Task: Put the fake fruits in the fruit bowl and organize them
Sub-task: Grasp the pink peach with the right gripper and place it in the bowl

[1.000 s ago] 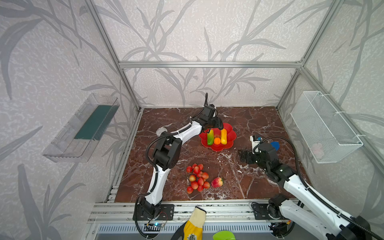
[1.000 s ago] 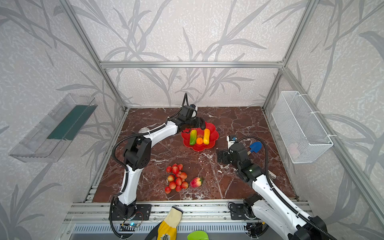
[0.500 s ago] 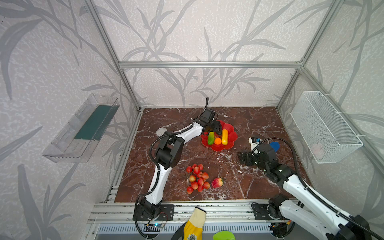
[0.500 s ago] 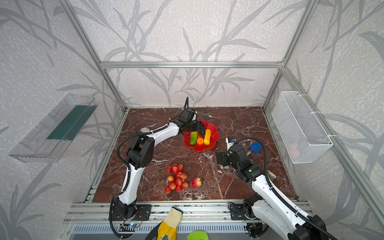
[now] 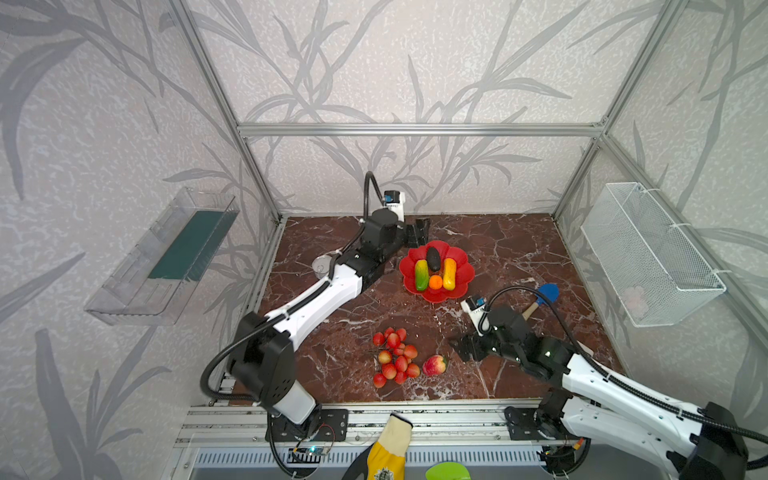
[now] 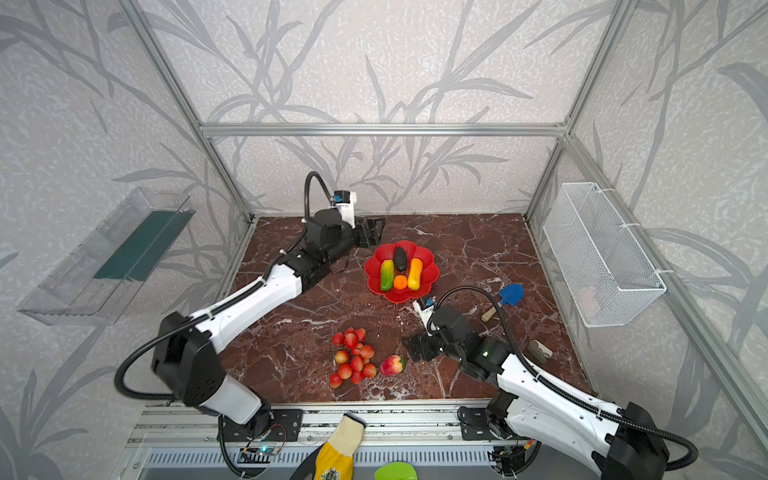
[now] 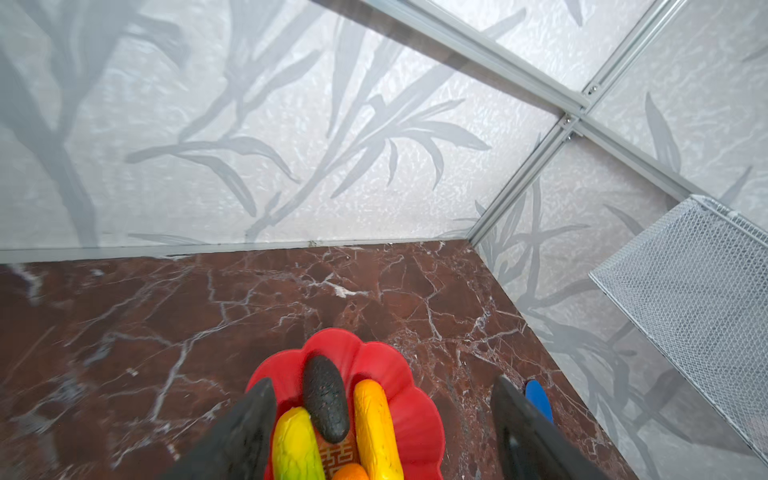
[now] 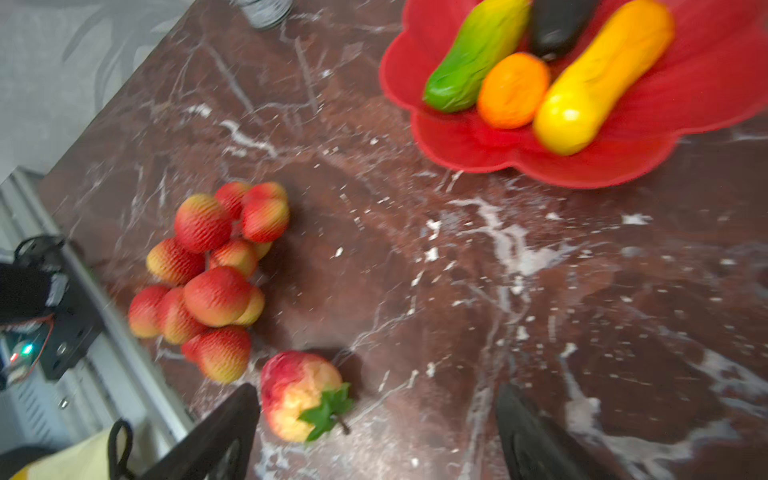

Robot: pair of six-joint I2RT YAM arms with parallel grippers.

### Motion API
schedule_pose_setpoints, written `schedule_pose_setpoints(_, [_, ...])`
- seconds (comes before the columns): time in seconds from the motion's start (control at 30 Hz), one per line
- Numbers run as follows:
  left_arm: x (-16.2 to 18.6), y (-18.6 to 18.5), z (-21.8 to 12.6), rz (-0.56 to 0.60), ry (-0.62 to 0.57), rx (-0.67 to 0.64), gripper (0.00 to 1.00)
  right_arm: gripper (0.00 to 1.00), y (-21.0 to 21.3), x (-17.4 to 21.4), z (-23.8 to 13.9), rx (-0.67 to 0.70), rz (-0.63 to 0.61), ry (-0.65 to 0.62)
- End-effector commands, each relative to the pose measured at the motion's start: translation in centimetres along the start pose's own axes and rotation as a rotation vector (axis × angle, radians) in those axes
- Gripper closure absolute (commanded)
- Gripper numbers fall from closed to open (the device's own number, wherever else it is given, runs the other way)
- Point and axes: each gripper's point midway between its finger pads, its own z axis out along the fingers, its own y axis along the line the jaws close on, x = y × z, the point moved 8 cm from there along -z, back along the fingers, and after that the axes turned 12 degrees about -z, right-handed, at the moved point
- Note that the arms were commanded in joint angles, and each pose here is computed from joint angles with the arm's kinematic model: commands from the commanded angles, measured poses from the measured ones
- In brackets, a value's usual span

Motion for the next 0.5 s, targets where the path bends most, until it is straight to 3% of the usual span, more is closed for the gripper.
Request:
schedule_pose_setpoints(0.0, [1.0,3.3,-1.9,0.006,-0.122,-0.129,0.16,0.11,1.8,1.8,1.2,-0.025,0.006,0.07])
schedule_pose_setpoints(0.27, [4.7,9.6,-7.3,-0.057,-0.093,-0.333,0.13,0.13,4.2,3.5,4.4,-0.06,-0.023,0.176])
schedule_pose_setpoints(0.47, [5.9,11.9,-10.1,-0.094,-0.117,-0.41,0.12,0.14,4.3,4.3,6.4,-0.032,-0.053,0.24])
